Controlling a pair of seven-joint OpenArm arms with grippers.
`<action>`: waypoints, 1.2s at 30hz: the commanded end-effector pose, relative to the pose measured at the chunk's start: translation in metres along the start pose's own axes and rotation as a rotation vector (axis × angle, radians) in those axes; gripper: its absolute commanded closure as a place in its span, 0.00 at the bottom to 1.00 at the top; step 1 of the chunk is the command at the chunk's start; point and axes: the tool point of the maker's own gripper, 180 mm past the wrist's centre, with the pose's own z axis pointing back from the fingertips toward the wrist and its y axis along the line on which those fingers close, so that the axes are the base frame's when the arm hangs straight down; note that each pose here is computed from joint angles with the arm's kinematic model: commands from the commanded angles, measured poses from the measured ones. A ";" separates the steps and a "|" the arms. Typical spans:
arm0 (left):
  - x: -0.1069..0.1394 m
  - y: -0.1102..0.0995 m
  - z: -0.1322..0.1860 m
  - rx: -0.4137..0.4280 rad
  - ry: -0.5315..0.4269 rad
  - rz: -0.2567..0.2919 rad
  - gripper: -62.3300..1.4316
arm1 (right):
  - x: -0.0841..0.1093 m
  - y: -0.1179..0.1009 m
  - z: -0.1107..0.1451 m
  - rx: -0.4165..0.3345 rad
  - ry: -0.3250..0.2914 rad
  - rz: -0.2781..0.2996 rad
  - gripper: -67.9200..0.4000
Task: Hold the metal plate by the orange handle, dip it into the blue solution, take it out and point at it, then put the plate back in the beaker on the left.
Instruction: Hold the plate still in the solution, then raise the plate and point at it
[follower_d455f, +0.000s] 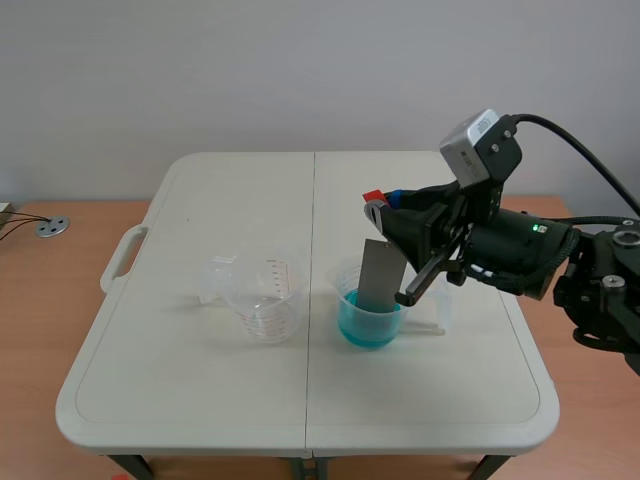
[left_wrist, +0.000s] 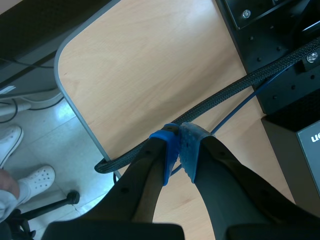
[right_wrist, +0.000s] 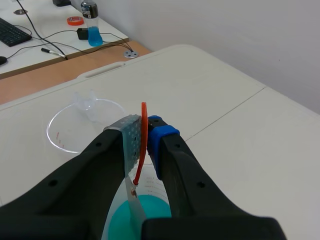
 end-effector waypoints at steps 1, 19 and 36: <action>-0.002 -0.002 0.003 -0.006 -0.002 0.004 0.95 | 0.013 -0.007 0.001 -0.007 -0.034 0.016 0.98; -0.002 -0.002 0.003 -0.006 -0.002 0.004 0.95 | 0.043 -0.007 0.001 0.003 -0.083 0.094 0.98; 0.003 0.003 0.003 0.007 -0.019 0.007 0.95 | 0.077 -0.009 0.001 -0.007 -0.131 0.161 0.98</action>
